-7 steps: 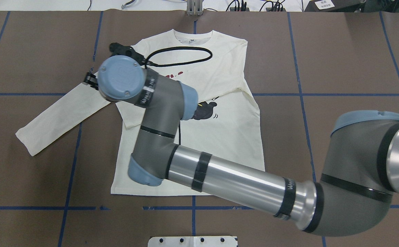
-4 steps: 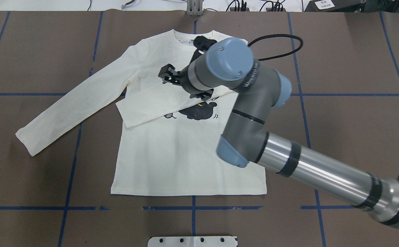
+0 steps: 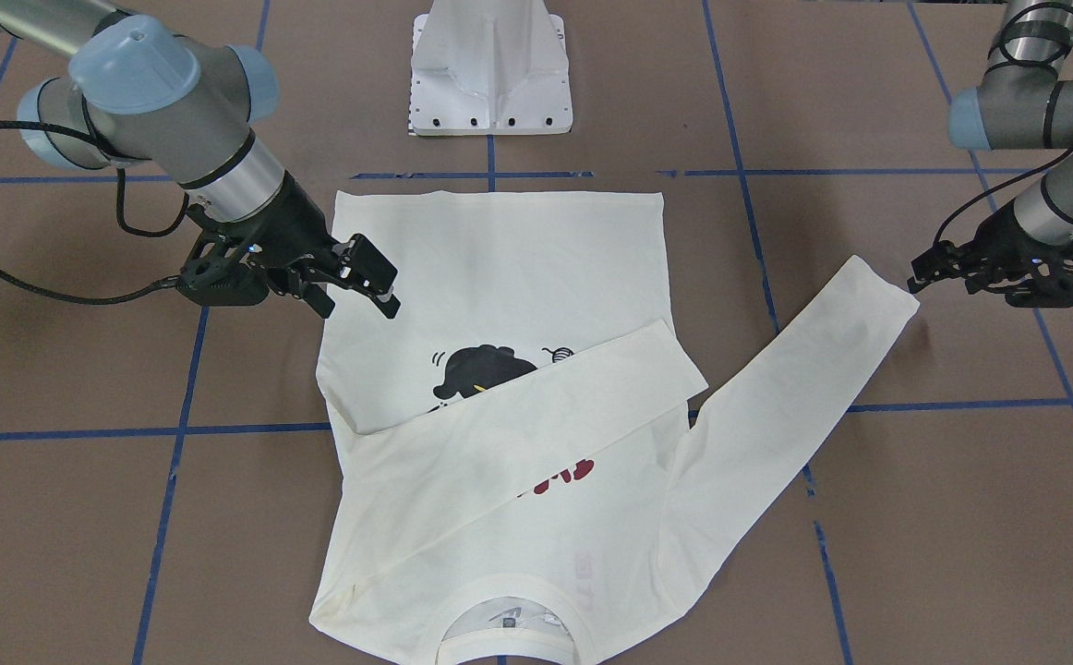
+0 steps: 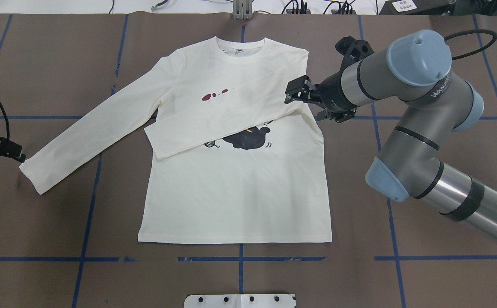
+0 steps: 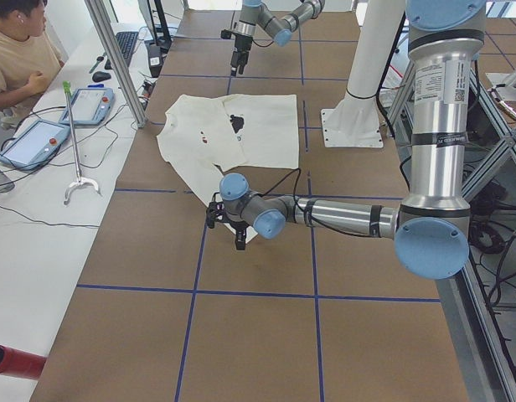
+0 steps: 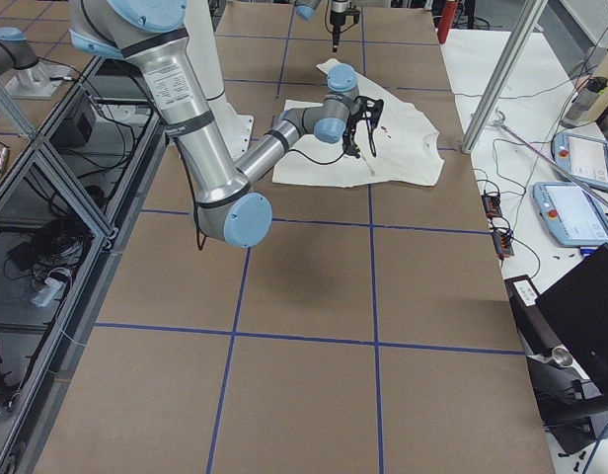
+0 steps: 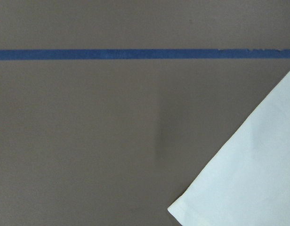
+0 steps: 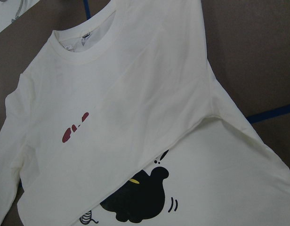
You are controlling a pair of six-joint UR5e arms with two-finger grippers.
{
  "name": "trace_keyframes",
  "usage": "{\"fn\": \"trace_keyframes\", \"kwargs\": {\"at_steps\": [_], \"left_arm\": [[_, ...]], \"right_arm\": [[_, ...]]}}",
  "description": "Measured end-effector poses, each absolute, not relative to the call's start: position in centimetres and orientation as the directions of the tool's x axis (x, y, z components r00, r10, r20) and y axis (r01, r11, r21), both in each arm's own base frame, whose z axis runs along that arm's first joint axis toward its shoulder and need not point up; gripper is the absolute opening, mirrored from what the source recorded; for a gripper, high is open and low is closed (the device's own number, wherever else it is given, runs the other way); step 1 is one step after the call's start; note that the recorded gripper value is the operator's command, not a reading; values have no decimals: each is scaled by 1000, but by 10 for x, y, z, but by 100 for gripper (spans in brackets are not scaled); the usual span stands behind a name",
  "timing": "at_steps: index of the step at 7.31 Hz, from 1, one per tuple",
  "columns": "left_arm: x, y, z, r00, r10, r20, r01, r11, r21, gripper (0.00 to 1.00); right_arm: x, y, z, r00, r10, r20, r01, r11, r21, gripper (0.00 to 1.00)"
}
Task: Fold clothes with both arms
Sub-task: 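Grasp the other sleeve cuff with the left gripper while the right gripper withdraws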
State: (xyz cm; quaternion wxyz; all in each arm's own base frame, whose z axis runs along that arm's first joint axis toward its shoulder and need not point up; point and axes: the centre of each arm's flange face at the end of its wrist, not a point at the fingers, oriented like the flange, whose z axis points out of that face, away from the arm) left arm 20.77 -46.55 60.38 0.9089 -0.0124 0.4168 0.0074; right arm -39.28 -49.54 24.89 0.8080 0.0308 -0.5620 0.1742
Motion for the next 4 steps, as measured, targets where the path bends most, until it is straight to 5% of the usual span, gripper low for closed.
{"fn": "trace_keyframes", "kwargs": {"at_steps": [2, 4], "left_arm": [[229, -467, 606, 669, -2, -743, -28, 999, -27, 81], [232, -469, 613, 688, -4, -725, -20, 1000, -25, 64]], "right_arm": [[-388, -494, 252, 311, 243, 919, -314, 939, -142, 100], [-387, -494, 253, 312, 243, 919, -316, 938, -141, 100]]}}
